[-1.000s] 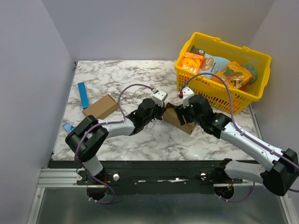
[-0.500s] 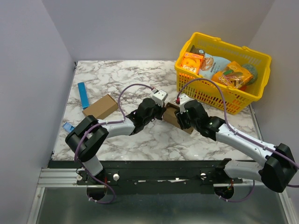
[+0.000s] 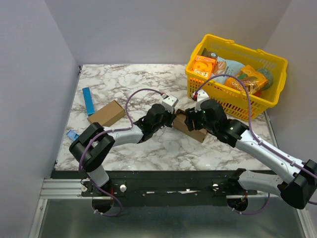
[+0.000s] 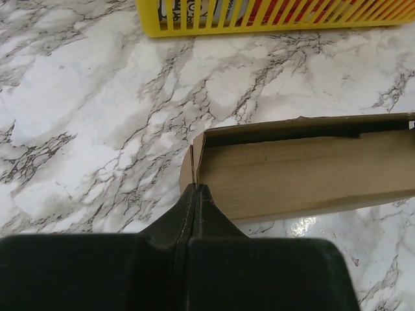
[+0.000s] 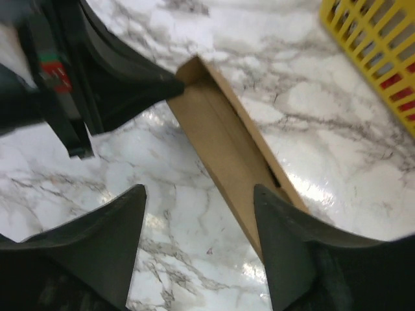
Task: Fold the paper box
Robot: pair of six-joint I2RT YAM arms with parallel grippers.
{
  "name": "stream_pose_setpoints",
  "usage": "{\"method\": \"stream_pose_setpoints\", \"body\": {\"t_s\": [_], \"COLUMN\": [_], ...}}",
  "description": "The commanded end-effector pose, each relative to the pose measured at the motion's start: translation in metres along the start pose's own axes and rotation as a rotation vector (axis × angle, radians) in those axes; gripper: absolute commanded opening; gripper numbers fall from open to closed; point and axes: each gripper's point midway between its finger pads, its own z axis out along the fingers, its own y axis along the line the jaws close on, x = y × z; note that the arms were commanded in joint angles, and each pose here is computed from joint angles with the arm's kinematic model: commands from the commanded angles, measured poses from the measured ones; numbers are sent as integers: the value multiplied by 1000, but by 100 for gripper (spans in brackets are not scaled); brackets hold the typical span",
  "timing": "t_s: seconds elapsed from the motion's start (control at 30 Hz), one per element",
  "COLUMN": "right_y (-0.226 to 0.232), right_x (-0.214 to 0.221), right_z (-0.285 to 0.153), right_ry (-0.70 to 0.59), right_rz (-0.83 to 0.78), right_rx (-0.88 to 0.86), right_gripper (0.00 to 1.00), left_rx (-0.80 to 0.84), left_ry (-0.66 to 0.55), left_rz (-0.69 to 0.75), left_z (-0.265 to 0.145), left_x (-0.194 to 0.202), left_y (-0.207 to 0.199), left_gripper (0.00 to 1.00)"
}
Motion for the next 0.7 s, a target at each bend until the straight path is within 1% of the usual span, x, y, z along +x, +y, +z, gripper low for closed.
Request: {"method": "stream_pose_setpoints", "body": {"t_s": [0.0, 0.07, 0.1, 0.13, 0.2, 0.33, 0.47, 0.5, 0.67], "right_y": [-17, -32, -36, -49, -56, -71, -75, -76, -76], "right_x": [-29, -28, -30, -31, -30, -26, -13, 0, 25], "right_z": [-10, -3, 0, 1, 11, 21, 26, 29, 35], "right_ry": [-42, -35, -47, -63, -83, -118, -130, -117, -103], "right_rz": [136, 188, 221, 233, 277, 328, 366, 380, 405], "right_rx": [106, 167, 201, 277, 340, 441, 479, 492, 527], "right_gripper": [60, 51, 50, 51, 54, 53, 53, 54, 55], "left_rx": [16, 15, 17, 17, 18, 18, 18, 18, 17], "left_ry": [116, 113, 110, 105, 98, 98, 100, 98, 98], "left_rz": [19, 17, 16, 15, 7, 1, -1, -3, -18], "left_z": [-9, -10, -10, -11, -10, -11, -13, -13, -11], "left_x": [39, 39, 39, 38, 36, 37, 38, 37, 38], "left_y": [1, 1, 0, 0, -1, -1, -1, 0, -1], "left_gripper": [0, 0, 0, 0, 0, 0, 0, 0, 0]}}
